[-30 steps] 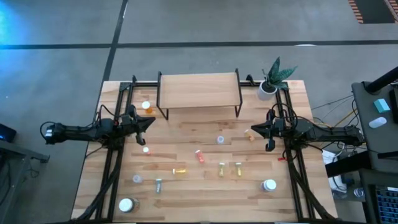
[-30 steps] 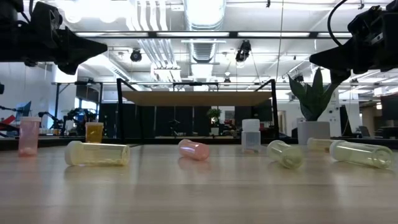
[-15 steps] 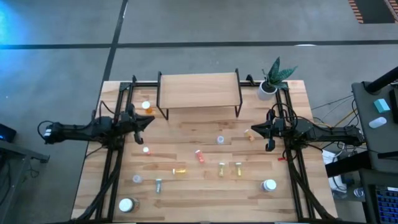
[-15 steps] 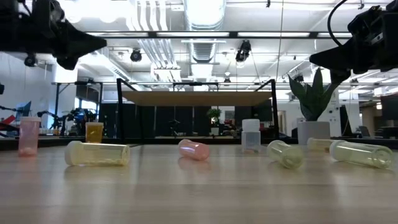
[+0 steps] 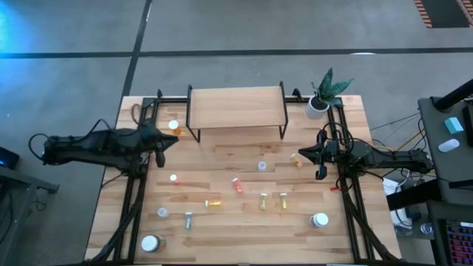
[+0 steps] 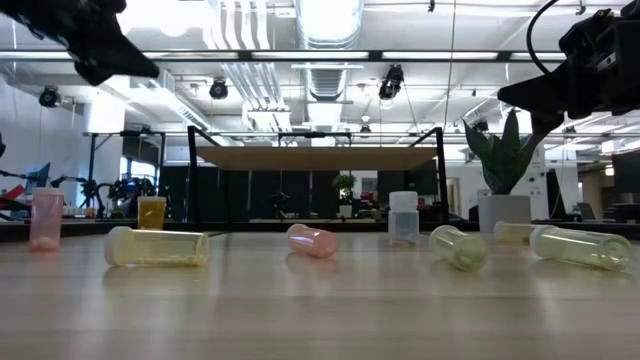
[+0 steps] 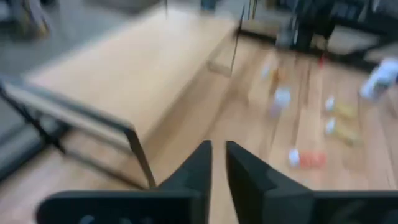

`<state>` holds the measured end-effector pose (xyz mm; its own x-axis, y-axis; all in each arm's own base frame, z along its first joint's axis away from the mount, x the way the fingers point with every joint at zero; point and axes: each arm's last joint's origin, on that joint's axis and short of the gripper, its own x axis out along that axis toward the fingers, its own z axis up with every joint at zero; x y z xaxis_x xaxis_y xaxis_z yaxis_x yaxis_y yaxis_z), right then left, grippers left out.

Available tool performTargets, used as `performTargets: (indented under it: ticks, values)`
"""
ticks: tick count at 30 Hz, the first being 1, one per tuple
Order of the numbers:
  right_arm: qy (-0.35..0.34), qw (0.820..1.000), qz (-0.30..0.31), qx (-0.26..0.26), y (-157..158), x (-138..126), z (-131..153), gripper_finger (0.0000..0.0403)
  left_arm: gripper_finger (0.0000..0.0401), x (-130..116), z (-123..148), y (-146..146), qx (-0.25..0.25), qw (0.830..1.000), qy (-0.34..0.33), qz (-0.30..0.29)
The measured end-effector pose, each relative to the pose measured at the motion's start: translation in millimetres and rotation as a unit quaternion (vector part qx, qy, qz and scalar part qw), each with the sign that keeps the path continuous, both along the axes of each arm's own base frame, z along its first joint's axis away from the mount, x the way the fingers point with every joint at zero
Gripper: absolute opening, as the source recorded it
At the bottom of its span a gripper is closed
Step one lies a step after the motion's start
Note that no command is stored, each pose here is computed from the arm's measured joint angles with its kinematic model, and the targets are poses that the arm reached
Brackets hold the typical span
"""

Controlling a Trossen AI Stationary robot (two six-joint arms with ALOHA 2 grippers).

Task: Pick and place medicine bottles onto shelf by color
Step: Put the left pink pill bottle on the shelf

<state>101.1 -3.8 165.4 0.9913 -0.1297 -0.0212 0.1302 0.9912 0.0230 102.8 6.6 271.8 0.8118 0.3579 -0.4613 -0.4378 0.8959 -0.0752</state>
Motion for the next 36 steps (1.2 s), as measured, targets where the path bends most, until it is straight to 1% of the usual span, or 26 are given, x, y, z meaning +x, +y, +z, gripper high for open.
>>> performTargets:
  ticks: [3,7,9,12,14,17,22,26,28,31,36]
  values:
    - [0.000,1.000,0.000,0.000,0,0,0,0.0018,0.0091,3,2,-2,-0.051,0.997,0.056,-0.006]
    - [0.000,1.000,0.000,0.000,0,0,0,0.0018,0.0171,9,4,-5,-0.122,0.983,0.140,-0.009]
    - [0.000,1.000,0.000,0.000,0,0,0,0.0018,0.0205,14,7,-6,-0.143,0.976,0.165,-0.006]
    - [0.000,1.000,0.000,0.000,0,0,0,0.0018,0.0237,21,6,-7,-0.147,0.971,0.187,-0.004]
    - [0.000,1.000,0.000,0.000,0,0,0,0.0018,0.0245,22,1,-8,-0.149,0.968,0.200,-0.004]
    - [0.000,1.000,0.000,0.000,0,0,0,0.0018,0.0248,19,-13,-10,-0.170,0.957,0.233,0.013]
    - [0.000,1.000,0.000,0.000,0,0,0,0.0018,0.0248,2,-31,-20,-0.216,0.951,0.218,0.024]
    - [0.000,1.000,0.000,0.000,0,0,0,0.0018,0.0248,-11,-38,-26,-0.235,0.953,0.187,0.031]
    - [0.000,1.000,0.000,0.000,0,0,0,0.0018,0.0248,-13,-42,-29,-0.240,0.953,0.181,0.027]
    - [0.000,1.000,0.000,0.000,0,0,0,0.0018,0.0248,-13,-50,-35,-0.240,0.952,0.190,0.019]
    - [0.000,1.000,0.000,0.000,0,0,0,0.0018,0.0248,-8,-60,-45,-0.218,0.948,0.233,0.002]
